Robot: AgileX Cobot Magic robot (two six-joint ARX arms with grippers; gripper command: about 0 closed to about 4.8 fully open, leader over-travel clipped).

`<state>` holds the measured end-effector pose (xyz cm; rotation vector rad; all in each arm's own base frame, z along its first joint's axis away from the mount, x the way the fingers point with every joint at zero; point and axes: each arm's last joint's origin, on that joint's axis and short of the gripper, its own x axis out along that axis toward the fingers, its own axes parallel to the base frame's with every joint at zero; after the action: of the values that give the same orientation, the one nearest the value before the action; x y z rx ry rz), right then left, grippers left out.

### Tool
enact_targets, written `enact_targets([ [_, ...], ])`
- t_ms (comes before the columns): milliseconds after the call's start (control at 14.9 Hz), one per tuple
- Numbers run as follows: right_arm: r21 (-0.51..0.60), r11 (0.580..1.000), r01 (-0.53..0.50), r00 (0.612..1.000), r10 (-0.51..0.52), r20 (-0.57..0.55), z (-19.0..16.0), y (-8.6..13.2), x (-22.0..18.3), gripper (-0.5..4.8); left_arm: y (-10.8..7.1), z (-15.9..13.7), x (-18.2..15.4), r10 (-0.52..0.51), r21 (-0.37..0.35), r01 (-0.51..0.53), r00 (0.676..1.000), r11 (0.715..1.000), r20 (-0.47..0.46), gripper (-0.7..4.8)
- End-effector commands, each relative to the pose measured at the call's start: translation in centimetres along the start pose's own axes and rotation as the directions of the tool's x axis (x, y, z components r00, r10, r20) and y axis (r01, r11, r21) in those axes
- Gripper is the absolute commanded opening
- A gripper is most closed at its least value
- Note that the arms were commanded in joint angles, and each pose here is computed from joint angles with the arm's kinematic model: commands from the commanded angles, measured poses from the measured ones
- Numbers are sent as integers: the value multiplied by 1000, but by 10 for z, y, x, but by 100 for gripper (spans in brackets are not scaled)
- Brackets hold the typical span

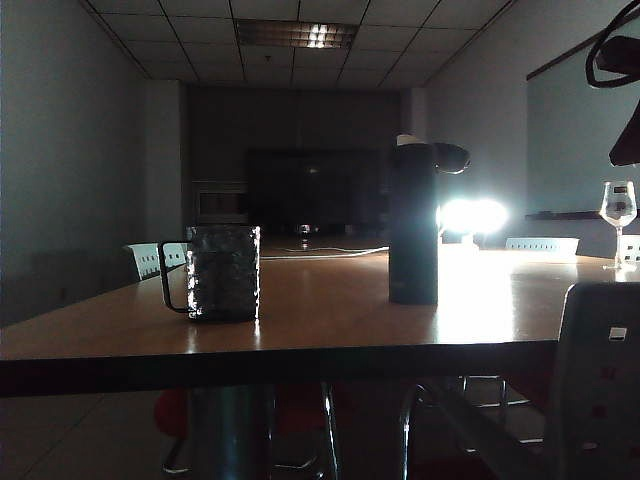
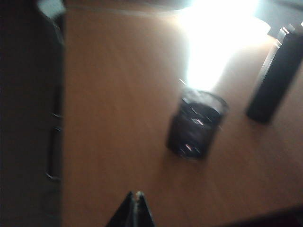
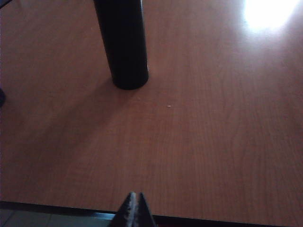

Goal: Pick up the black thermos cup, pour some water from it into the cup, and then put the thermos cup back on the table.

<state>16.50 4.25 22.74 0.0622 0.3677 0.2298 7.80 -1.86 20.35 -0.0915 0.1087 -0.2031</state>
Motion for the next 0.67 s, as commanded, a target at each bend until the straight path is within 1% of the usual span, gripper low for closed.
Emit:
enact_targets([
  [67,3,1000,-1,1000,1,22,3,0,-1,-6,6,-8,7,57,-32,-55,998,998,40,-7],
  [201,3,1000,-5,1000,5,21,3,0,-1,-6,12,-17,12,104,-43,-101,993,994,57,-7],
  [268,3,1000,-4,1000,4,23,3,0,-1,-6,15,-21,13,107,-45,-105,993,993,53,-7],
  [469,3,1000,-1,1000,1,22,3,0,-1,-6,26,-35,17,163,-48,-161,986,986,31,-7],
  [536,3,1000,-1,1000,1,23,3,0,-1,-6,29,-41,19,185,-34,-184,982,982,38,-7],
  [671,3,1000,-1,1000,1,22,3,0,-1,-6,30,-42,19,198,0,-199,980,980,33,-7],
])
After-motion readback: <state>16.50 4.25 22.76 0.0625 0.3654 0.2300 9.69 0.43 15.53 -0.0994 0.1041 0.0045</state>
